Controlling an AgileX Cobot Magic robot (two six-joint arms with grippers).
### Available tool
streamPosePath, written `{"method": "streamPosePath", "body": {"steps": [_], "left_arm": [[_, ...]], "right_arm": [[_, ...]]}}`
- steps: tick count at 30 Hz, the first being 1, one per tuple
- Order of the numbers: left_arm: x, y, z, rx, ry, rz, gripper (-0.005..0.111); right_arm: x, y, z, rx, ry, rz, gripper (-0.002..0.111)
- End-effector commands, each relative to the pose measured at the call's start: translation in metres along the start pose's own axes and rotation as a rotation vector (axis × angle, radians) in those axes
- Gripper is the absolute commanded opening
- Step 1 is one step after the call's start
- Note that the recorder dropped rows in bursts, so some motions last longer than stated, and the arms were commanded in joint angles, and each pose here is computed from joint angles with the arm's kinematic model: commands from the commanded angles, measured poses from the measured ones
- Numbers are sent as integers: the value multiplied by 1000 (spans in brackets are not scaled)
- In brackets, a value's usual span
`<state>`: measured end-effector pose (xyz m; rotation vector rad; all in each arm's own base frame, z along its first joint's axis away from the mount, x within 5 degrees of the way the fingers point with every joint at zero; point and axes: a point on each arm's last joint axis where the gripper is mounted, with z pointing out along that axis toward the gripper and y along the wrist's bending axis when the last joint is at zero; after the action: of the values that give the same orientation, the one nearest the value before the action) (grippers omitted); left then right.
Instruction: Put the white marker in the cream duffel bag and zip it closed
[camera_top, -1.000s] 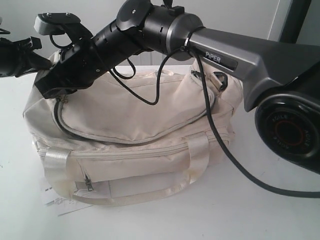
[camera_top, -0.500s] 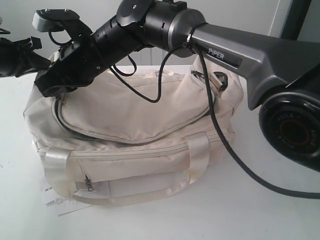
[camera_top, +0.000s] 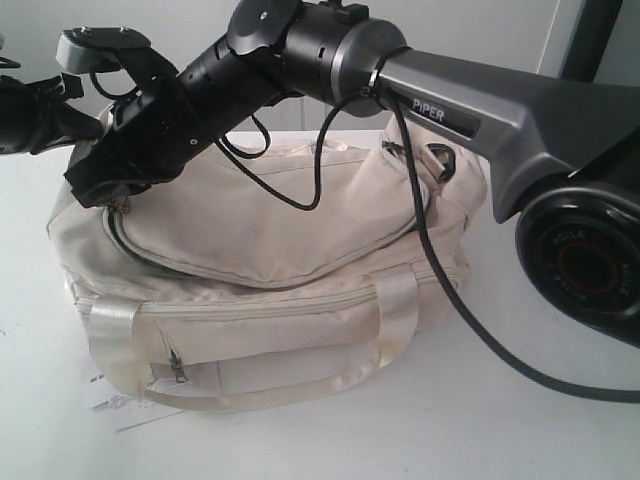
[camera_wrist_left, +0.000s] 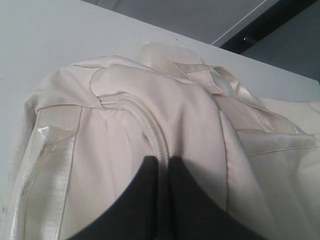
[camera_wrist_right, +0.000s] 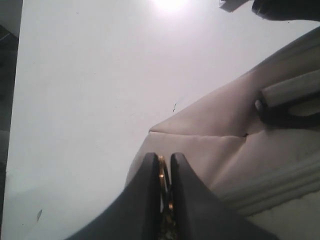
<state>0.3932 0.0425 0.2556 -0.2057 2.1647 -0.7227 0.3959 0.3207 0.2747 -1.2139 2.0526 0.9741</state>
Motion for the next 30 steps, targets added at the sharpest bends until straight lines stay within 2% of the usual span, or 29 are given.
{"method": "streamPosePath", "body": {"steps": [1, 30], "left_arm": [[-2, 1, 0, -4, -16, -10, 0], [-2, 1, 0, -4, -16, -10, 0]], "right_arm": [[-2, 13, -5, -54, 34, -11, 0], [6, 18, -6, -113, 129, 1, 0]]}}
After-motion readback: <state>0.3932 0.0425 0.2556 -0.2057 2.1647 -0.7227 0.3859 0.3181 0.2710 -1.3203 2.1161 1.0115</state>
